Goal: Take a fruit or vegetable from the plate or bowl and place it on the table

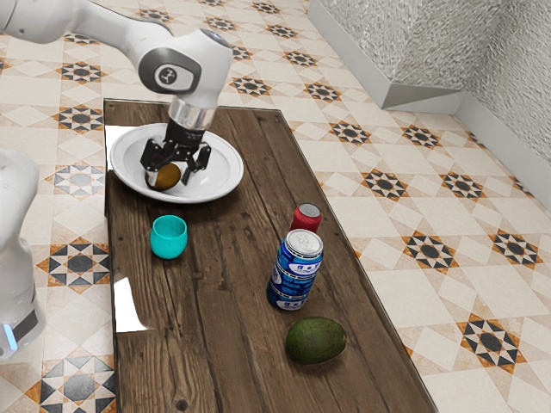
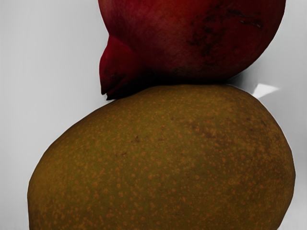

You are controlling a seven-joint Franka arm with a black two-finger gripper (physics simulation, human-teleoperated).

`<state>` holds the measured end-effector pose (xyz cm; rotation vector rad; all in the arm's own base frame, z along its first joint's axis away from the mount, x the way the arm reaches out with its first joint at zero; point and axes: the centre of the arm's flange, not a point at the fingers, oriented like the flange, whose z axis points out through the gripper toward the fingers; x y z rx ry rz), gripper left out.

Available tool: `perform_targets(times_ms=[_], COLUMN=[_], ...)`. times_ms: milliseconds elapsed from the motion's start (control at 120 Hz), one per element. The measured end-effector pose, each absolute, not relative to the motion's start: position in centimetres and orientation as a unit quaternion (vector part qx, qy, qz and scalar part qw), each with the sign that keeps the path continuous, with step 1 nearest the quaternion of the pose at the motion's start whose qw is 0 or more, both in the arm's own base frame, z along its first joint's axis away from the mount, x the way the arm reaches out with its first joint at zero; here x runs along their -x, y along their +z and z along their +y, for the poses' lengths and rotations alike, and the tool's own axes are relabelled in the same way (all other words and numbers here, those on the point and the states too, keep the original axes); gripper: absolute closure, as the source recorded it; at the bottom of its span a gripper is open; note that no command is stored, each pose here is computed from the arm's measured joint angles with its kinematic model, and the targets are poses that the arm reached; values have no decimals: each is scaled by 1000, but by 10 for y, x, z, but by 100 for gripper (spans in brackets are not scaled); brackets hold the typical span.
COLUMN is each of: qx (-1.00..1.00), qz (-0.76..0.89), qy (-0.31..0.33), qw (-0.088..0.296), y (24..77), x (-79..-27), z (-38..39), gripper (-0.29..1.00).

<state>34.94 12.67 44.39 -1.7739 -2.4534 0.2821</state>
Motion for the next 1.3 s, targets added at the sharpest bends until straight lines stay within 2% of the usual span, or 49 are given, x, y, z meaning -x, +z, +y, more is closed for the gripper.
perform_targets(times_ms=[283,1050,1100,1208,1300], qx=[574,560,561,566,578], qz=[-811,-821,-820,-817,-810], qy=[100,107,107,105,98], qw=[52,38,37,38,37], y=[438,430,431,440,458], x=[-351,-350,-350,-352,-357], z=[135,162,163,166,162], gripper=[1,0,4,23,24])
